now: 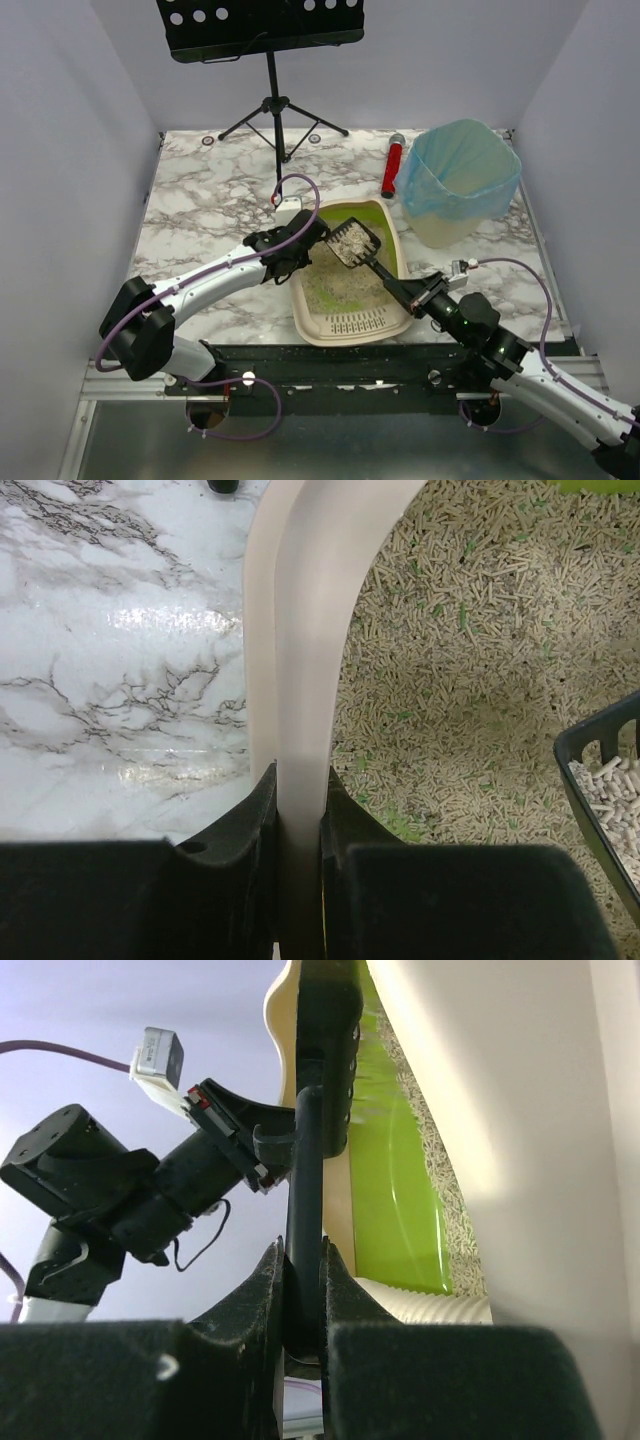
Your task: Clean the litter box
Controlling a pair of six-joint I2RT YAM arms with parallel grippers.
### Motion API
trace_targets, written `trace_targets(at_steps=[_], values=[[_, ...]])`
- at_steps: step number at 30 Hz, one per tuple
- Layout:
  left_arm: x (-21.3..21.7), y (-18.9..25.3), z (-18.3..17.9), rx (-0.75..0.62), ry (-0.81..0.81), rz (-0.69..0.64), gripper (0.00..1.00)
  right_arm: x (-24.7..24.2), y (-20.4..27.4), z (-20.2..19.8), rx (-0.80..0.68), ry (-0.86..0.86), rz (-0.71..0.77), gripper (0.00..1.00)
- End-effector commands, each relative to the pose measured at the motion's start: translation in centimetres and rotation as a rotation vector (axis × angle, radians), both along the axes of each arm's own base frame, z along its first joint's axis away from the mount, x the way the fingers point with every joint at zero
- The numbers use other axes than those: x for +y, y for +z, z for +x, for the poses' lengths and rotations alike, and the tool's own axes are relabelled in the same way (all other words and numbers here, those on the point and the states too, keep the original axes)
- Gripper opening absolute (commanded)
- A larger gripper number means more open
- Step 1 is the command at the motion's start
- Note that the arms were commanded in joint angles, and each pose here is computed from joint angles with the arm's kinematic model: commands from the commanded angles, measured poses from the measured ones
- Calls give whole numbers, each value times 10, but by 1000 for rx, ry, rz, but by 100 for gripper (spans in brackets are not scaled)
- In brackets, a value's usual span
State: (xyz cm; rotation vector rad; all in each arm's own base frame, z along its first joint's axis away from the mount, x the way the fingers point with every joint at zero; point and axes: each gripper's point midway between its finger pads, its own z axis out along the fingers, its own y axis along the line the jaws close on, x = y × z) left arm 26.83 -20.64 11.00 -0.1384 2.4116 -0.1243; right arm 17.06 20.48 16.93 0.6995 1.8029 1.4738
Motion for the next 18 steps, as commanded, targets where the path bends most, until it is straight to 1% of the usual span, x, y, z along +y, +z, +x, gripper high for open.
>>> trace_targets(at_steps=[1,3,5,6,7,8,9,10,11,12,14,15,16,18], values=[[-33,7,-3,14,-62,-168,0,8,6,1,-43,26,22,1],[-33,9,-2,8,-65,-169,0,20,17,-7,-87,105,76,1],[-32,9,-2,8,-63,-166,0,20,19,-4,-59,98,15,1],[-31,9,-2,6,-63,-163,0,11,-1,0,-4,49,-80,1],[-31,10,-2,5,-63,-167,0,2,6,2,-17,11,-75,1],[-31,11,-3,4,-64,-168,0,-4,0,4,-5,-18,-81,1],[-31,11,-3,4,-64,-170,0,-4,17,6,-65,-31,-11,1],[-31,12,-3,0,-63,-173,0,0,26,3,-114,-5,35,1],[-30,12,-2,-3,-61,-172,0,4,20,1,-132,17,49,1],[-29,11,-2,-6,-58,-168,0,7,28,-1,-160,38,66,1],[-29,11,-1,-6,-54,-161,0,5,22,0,-127,31,9,1],[-29,11,-1,-5,-56,-162,0,2,14,0,-72,16,-39,1],[-30,10,-1,-3,-57,-161,0,-2,13,4,-63,-13,-41,1],[-31,9,-1,2,-61,-161,0,2,19,4,-94,4,-15,1]])
